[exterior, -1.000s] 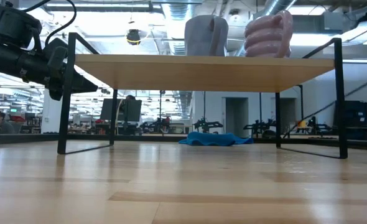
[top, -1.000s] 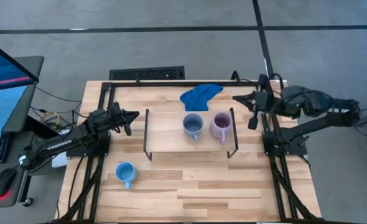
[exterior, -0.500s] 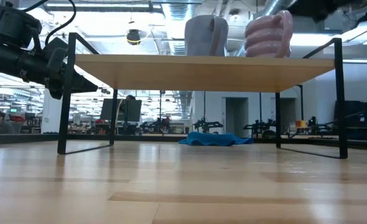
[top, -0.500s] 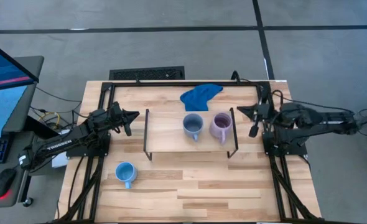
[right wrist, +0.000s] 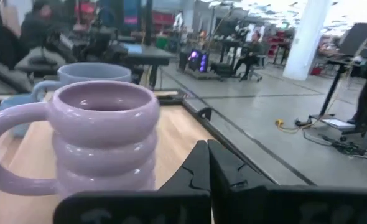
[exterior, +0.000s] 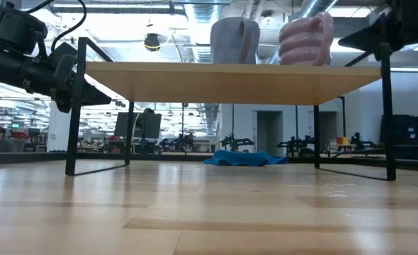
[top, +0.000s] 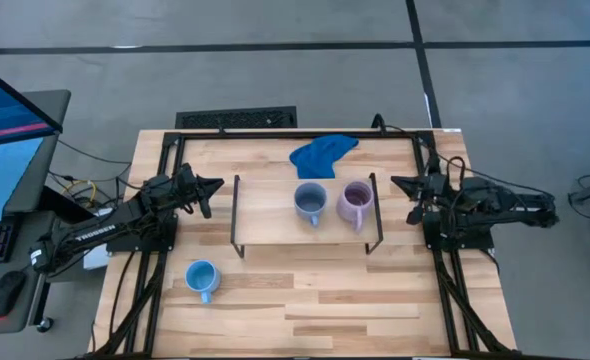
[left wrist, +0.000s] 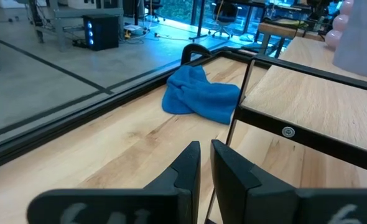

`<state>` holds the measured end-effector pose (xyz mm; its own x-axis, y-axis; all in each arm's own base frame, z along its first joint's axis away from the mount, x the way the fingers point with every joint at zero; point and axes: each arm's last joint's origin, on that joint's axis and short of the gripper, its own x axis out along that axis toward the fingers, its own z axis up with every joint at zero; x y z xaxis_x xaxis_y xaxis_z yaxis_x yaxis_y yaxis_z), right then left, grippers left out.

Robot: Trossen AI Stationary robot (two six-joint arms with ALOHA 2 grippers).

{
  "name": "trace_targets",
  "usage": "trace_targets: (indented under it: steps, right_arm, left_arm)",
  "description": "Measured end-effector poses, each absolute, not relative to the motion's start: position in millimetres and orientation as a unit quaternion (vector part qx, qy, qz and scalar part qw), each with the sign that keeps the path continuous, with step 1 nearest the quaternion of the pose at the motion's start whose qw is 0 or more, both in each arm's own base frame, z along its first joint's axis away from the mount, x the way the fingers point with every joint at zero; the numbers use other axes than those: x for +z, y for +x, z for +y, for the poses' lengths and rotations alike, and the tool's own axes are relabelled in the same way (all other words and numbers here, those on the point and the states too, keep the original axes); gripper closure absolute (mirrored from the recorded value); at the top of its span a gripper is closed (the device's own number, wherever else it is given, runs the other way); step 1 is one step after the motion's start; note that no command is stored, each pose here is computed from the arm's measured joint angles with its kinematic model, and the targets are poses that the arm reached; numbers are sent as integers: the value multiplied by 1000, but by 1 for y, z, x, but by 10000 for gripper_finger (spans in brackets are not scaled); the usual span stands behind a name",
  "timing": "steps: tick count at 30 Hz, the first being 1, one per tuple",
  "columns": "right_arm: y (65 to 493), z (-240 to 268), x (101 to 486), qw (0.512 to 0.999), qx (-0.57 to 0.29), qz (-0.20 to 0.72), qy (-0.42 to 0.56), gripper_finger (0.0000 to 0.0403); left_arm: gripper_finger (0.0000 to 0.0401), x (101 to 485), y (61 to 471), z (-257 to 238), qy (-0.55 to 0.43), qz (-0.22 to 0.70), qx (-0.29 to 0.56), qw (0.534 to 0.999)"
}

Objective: Stack small to large cups/mugs on shelf
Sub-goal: Put the light blue mug on the shelf

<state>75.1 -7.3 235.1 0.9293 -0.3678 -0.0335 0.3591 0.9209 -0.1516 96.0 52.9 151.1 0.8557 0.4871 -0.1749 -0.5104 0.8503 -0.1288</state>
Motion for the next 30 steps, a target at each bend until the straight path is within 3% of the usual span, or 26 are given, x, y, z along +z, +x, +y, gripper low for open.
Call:
trace_targets:
  steps: [12, 20, 30]
  right_arm:
    - [76, -7, 210, 980, -180, 54, -58, 393]
    - [77, -6, 202, 984, -159, 71, -38, 391]
    - [76, -6, 201, 982, -159, 78, -58, 393]
  left_arm:
    - [374, 160, 97, 51, -49, 56, 225, 971]
    - [374, 218, 93, 41, -15, 16, 103, 994]
    - [397, 284, 67, 24, 26, 47, 83, 995]
